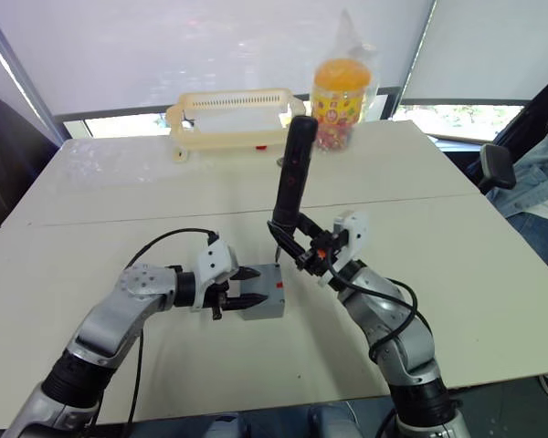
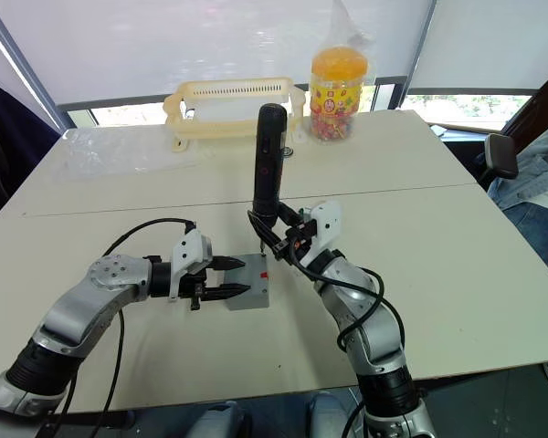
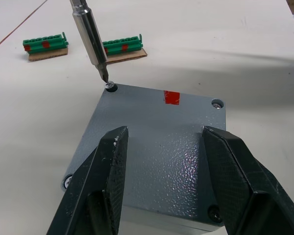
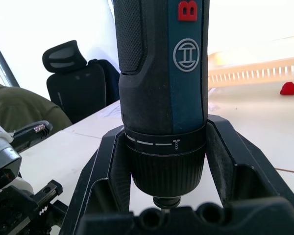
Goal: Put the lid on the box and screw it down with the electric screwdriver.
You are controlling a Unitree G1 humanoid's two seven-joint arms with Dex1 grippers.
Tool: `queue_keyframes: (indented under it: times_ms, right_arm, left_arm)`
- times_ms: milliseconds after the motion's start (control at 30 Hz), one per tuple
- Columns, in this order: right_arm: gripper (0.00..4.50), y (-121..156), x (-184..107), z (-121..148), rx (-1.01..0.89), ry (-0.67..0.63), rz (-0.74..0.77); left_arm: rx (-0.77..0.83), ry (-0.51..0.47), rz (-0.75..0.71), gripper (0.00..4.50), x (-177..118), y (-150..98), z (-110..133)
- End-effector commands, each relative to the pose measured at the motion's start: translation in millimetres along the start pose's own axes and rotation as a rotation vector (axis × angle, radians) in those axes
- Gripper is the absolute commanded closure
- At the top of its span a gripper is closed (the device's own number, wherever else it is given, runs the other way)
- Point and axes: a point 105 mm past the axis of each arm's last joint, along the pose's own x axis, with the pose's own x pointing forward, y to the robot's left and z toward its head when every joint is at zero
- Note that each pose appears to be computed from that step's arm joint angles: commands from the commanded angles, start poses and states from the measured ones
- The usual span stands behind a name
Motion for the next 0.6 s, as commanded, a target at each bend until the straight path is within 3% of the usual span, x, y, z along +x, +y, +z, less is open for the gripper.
queue_keyframes:
  times_ms: [33,600]
  right_arm:
    - [2.76,8,2,28,-0.03,-0.104,0.033]
    - [2.76,6,-2,9,-0.036,-0.051,0.028]
  left_arm:
    - [-0.057,0.092,0.016,2.07,-4,0,-24]
    - [-0.059,0.091,0.023,2.07,-5,0,-25]
